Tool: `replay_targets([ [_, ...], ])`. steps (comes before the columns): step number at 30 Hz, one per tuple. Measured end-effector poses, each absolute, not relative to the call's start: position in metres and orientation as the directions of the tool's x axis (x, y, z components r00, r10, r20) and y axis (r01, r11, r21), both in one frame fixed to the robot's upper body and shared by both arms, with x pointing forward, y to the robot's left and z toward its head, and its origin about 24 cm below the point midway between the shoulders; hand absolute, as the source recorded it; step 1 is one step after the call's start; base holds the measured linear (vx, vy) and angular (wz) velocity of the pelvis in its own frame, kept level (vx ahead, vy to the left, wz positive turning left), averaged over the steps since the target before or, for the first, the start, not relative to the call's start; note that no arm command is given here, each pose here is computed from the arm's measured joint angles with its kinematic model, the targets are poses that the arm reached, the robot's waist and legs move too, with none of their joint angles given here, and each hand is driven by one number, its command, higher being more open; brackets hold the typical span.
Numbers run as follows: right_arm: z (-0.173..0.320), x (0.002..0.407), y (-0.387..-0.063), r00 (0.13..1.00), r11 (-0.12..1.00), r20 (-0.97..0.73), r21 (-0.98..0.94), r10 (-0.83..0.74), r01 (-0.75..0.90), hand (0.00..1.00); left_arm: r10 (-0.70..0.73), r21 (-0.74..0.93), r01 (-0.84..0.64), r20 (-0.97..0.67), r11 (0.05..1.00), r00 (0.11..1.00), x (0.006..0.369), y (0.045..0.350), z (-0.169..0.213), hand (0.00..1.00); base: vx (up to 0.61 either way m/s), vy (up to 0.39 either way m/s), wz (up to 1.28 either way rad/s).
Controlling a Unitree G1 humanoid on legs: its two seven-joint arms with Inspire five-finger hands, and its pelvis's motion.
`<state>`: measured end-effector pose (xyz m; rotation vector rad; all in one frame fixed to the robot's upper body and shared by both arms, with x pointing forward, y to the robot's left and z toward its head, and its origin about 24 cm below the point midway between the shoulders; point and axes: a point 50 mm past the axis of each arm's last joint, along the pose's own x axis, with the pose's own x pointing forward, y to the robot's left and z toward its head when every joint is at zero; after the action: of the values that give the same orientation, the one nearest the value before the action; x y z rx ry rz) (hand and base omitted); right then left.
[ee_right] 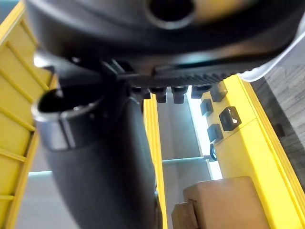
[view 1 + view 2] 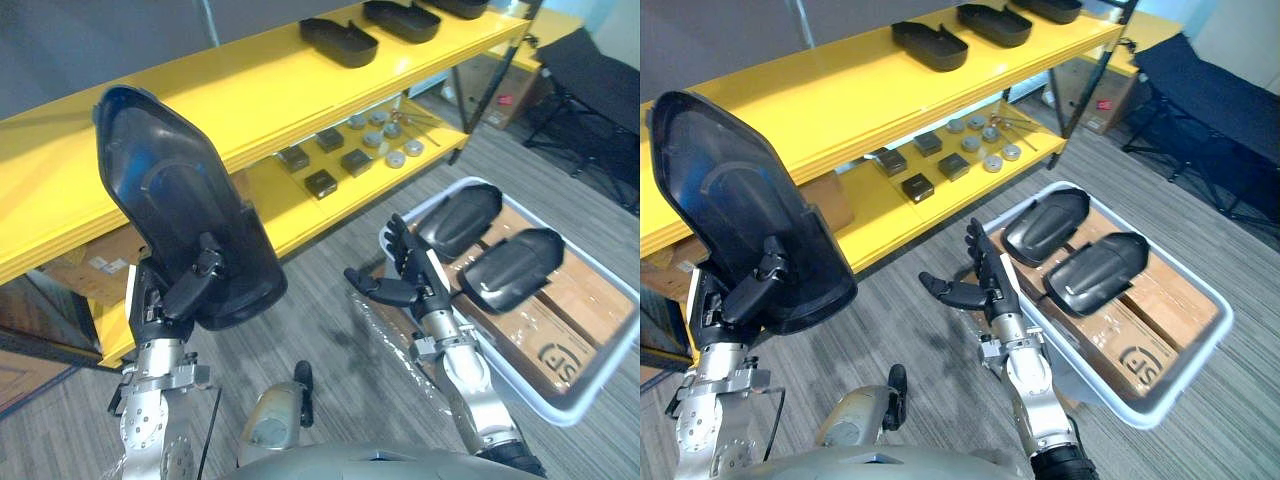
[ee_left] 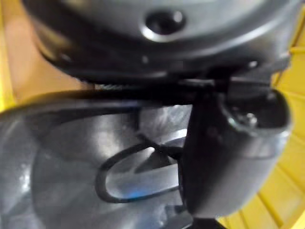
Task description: Walk over and take three plastic housings, then place them on the shelf
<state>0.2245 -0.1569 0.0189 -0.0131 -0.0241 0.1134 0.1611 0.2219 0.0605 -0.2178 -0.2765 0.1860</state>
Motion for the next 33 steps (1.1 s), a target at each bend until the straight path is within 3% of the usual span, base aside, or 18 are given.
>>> replay_targets([
  [8, 0.051, 0.24, -0.17, 0.974, 0.993, 0.192, 0.008, 0.118, -0.122, 1.0, 0.278, -0.266, -0.2, 0.296, 0.943, 0.914, 0.174, 0.228, 0.073, 0.0, 0.21, 0.005, 0.58],
  [14, 0.064, 0.234, -0.191, 0.961, 0.983, 0.245, 0.099, 0.129, -0.157, 1.0, 0.281, -0.27, -0.209, 0.264, 0.94, 0.923, 0.178, 0.228, 0.067, 0.0, 0.24, -0.273, 1.25],
  [18, 0.072, 0.231, -0.229, 0.965, 0.988, 0.261, 0.144, 0.02, -0.06, 1.0, 0.27, -0.296, -0.207, 0.194, 0.933, 0.943, 0.174, 0.221, 0.051, 0.0, 0.27, -0.294, 1.39],
  [21, 0.065, 0.228, -0.237, 0.973, 0.987, 0.231, 0.158, -0.016, -0.021, 1.0, 0.269, -0.297, -0.212, 0.167, 0.931, 0.949, 0.173, 0.22, 0.047, 0.0, 0.26, -0.19, 0.73],
  [27, 0.075, 0.225, -0.242, 0.935, 0.98, 0.332, 0.188, -0.128, 0.068, 1.0, 0.119, -0.241, -0.069, 0.203, 0.968, 0.972, 0.189, 0.184, 0.053, 0.0, 0.25, 0.056, 0.26],
  [33, 0.071, 0.229, -0.21, 0.919, 0.948, 0.355, 0.314, -0.171, 0.055, 1.0, 0.07, -0.135, -0.034, 0.269, 0.99, 0.961, 0.194, 0.193, 0.069, 0.0, 0.16, 0.249, -0.36],
])
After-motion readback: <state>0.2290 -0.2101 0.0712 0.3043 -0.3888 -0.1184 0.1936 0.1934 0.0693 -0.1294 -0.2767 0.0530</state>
